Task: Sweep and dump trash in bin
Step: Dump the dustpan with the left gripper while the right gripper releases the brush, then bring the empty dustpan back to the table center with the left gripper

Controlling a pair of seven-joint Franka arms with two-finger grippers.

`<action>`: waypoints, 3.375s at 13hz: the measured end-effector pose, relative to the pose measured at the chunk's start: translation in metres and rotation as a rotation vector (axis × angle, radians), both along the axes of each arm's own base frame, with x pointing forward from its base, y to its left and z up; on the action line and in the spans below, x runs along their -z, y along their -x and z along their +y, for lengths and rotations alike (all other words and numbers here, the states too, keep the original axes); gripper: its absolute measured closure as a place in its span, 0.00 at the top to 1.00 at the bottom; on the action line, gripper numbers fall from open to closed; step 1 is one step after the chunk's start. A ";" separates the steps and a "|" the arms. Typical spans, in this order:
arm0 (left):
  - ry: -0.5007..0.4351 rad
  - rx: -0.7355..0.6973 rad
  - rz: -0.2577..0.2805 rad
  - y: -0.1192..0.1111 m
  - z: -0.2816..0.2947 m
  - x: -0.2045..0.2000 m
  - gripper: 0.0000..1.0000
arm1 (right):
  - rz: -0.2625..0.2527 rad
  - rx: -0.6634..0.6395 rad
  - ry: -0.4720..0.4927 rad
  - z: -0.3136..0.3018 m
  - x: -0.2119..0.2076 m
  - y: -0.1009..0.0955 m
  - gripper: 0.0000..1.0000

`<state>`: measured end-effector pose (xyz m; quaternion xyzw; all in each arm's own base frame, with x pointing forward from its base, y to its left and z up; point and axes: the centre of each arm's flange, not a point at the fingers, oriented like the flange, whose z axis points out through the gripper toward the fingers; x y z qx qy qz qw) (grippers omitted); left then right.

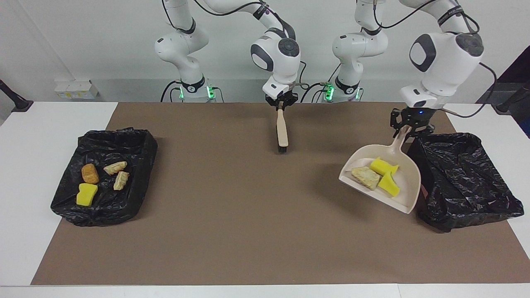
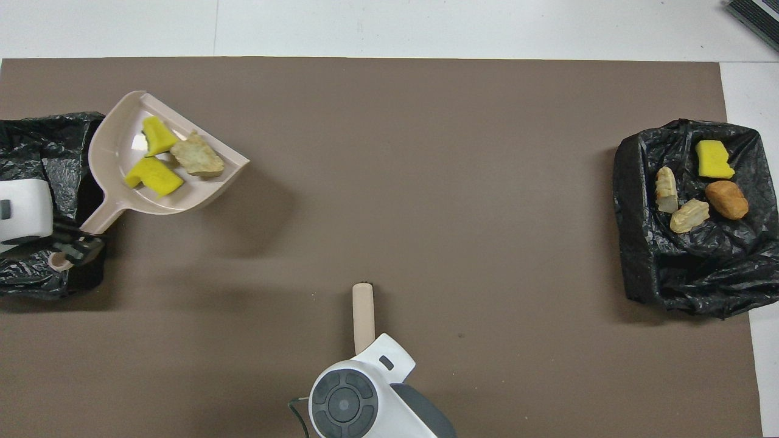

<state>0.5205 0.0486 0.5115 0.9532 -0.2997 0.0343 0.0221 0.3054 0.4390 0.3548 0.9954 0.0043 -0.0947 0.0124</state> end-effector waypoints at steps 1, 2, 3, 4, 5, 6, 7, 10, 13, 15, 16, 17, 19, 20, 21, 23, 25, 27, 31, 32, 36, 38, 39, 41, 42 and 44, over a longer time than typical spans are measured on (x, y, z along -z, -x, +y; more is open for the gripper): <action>0.002 -0.025 -0.004 0.003 0.039 -0.008 0.32 | 0.004 -0.007 0.004 0.002 0.003 0.003 0.26; 0.004 -0.045 -0.017 0.007 0.077 -0.015 0.32 | 0.004 -0.008 0.004 0.002 0.003 0.004 0.31; 0.001 -0.069 -0.031 0.011 0.111 -0.020 0.32 | 0.001 -0.006 0.000 0.003 0.001 0.002 0.46; -0.006 -0.099 -0.042 0.014 0.140 -0.025 0.32 | -0.005 0.001 -0.008 0.003 -0.003 -0.002 0.59; -0.027 -0.124 -0.045 0.018 0.167 -0.030 0.32 | -0.014 0.015 -0.019 0.002 -0.011 -0.011 0.69; -0.074 -0.132 -0.033 0.021 0.187 -0.032 0.32 | -0.022 0.031 -0.028 -0.002 -0.020 -0.023 0.84; -0.135 -0.125 -0.014 0.021 0.199 -0.033 0.32 | -0.028 0.040 -0.035 -0.006 -0.032 -0.036 0.94; -0.305 -0.066 0.022 -0.001 0.220 -0.043 0.32 | -0.061 0.039 -0.049 -0.039 -0.080 -0.091 1.00; -0.518 0.036 0.091 -0.018 0.226 -0.047 0.32 | -0.096 0.020 -0.064 -0.104 -0.129 -0.161 1.00; -0.654 0.135 0.138 -0.031 0.204 -0.050 0.32 | -0.130 -0.030 -0.062 -0.161 -0.151 -0.201 1.00; -0.717 0.181 0.160 -0.037 0.189 -0.052 0.32 | -0.142 -0.067 -0.060 -0.191 -0.157 -0.217 1.00; -0.755 0.211 0.174 -0.041 0.178 -0.053 0.32 | -0.147 -0.104 -0.059 -0.219 -0.162 -0.230 1.00; -0.843 0.259 0.206 -0.045 0.169 -0.056 0.32 | -0.126 -0.158 -0.048 -0.280 -0.172 -0.248 1.00; -0.896 0.288 0.226 -0.047 0.166 -0.058 0.32 | -0.116 -0.159 -0.041 -0.308 -0.179 -0.254 1.00; -0.949 0.317 0.257 -0.049 0.159 -0.060 0.32 | -0.112 -0.145 -0.032 -0.333 -0.189 -0.258 1.00; -1.002 0.354 0.301 -0.054 0.134 -0.062 0.32 | -0.129 -0.114 -0.019 -0.375 -0.210 -0.262 1.00; -1.062 0.402 0.314 -0.061 0.106 -0.065 0.32 | -0.140 -0.080 -0.014 -0.415 -0.227 -0.257 1.00; -1.122 0.446 0.342 -0.065 0.069 -0.067 0.32 | -0.131 -0.036 -0.010 -0.444 -0.238 -0.248 1.00; -1.231 0.510 0.348 -0.076 0.032 -0.068 0.32 | -0.150 -0.010 -0.009 -0.457 -0.269 -0.232 1.00; -1.259 0.516 0.346 -0.080 0.029 -0.070 0.32 | -0.156 -0.015 -0.009 -0.454 -0.274 -0.229 1.00; -1.279 0.496 0.348 -0.083 0.014 -0.051 0.32 | -0.158 -0.034 -0.010 -0.444 -0.275 -0.228 1.00; -1.295 0.436 0.357 -0.080 0.007 -0.045 0.32 | -0.157 -0.034 -0.010 -0.444 -0.275 -0.228 1.00; -1.303 0.367 0.357 -0.076 0.003 -0.043 0.32 | -0.153 -0.034 -0.011 -0.444 -0.275 -0.227 1.00; -1.307 0.303 0.357 -0.072 0.001 -0.055 0.32 | -0.142 -0.034 -0.011 -0.443 -0.274 -0.226 1.00; -1.301 0.298 0.353 -0.072 0.001 -0.068 0.32 | -0.142 -0.036 -0.011 -0.443 -0.274 -0.226 1.00; -1.289 0.325 0.359 -0.073 0.005 -0.099 0.32 | -0.142 -0.040 -0.011 -0.440 -0.274 -0.226 1.00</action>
